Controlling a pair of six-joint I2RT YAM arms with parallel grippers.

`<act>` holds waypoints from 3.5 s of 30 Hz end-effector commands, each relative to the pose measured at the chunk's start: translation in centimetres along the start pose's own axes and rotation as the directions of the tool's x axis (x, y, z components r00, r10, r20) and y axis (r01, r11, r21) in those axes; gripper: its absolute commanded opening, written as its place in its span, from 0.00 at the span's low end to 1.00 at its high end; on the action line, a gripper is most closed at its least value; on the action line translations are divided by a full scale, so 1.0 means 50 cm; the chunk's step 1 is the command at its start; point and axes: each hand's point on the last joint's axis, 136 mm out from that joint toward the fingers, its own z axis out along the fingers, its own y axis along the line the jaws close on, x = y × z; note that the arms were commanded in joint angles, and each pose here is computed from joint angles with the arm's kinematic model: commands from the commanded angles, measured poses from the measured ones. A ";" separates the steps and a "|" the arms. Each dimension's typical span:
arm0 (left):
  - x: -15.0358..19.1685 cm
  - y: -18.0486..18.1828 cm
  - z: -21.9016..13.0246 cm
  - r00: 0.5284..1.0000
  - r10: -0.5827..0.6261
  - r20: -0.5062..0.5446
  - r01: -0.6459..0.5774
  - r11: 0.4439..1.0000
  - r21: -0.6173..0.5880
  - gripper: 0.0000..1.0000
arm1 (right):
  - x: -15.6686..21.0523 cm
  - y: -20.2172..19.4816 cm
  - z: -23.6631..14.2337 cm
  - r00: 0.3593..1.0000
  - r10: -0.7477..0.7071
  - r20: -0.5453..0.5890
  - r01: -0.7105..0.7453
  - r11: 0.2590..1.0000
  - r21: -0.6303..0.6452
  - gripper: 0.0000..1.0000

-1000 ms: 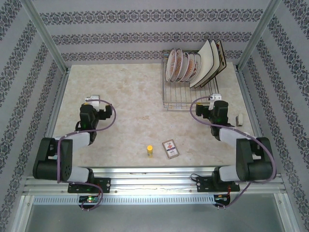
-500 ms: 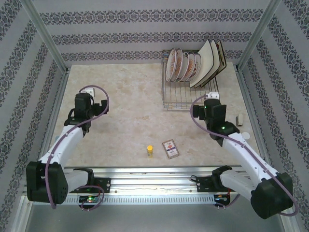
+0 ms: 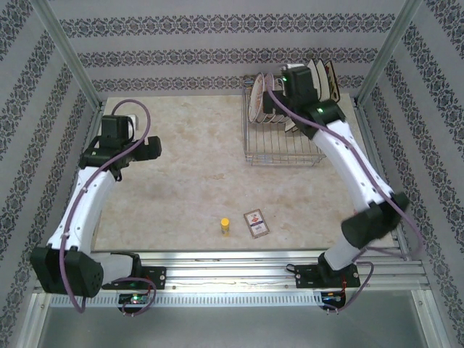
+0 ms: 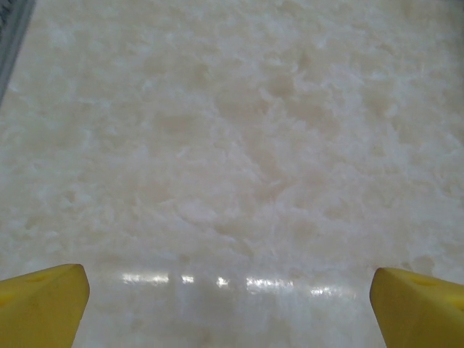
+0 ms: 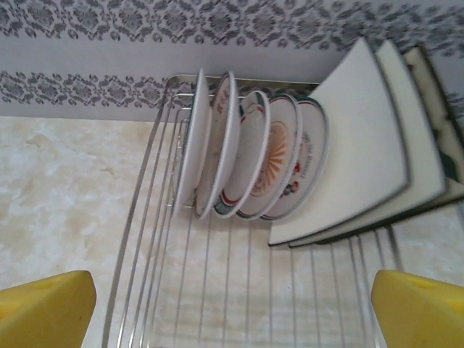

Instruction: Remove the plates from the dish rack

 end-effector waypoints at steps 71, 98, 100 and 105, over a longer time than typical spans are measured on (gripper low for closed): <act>0.067 0.014 0.012 0.986 0.046 -0.160 -0.048 0.999 -0.013 1.00 | -0.069 0.100 0.406 0.992 0.081 0.093 -0.088 0.994 0.068 0.02; 0.046 0.005 0.028 0.987 0.050 -0.155 -0.050 0.999 0.002 1.00 | -0.233 0.099 0.036 0.967 0.049 0.251 -0.048 0.999 -0.011 0.00; 0.041 0.003 0.028 0.988 0.051 -0.148 -0.050 0.999 0.007 1.00 | -0.211 0.112 0.032 0.973 0.081 0.216 -0.065 0.995 -0.081 0.00; 0.027 -0.006 0.025 0.991 0.061 -0.119 -0.058 0.998 0.029 1.00 | -0.149 0.163 0.022 0.963 0.256 0.084 -0.194 0.875 -0.444 0.00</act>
